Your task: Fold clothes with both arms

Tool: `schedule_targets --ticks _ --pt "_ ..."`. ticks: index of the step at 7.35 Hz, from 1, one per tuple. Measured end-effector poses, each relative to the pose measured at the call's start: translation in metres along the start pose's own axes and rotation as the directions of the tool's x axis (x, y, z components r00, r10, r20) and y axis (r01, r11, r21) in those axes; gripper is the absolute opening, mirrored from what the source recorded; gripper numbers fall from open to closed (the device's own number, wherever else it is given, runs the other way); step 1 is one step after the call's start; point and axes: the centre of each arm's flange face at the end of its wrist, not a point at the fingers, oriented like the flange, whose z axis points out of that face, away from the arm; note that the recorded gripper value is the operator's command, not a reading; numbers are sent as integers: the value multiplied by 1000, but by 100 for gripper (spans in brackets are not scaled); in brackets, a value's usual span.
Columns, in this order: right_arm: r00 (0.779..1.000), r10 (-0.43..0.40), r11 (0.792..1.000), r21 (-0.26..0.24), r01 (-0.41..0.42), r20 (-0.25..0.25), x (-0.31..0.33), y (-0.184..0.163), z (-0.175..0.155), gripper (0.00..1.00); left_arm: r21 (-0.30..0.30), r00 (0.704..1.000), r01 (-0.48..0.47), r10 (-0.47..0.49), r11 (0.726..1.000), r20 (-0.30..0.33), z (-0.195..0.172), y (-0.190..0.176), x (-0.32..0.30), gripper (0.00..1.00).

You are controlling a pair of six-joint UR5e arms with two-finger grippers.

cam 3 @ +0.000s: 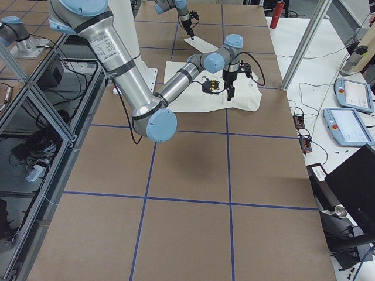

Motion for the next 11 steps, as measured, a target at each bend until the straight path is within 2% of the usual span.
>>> schedule_targets --ticks 2,6,11 --pt "1000 0 1000 0 0 1 0 0 0 100 0 1000 2 -2 1000 -1 0 0 0 64" --pt "1000 -1 1000 0 1 2 0 1 -1 100 0 1000 6 -6 1000 0 1 0 1 63" --pt "1000 -5 1000 2 5 13 -2 2 -5 100 -6 1000 9 -9 1000 -8 -1 1 6 22"
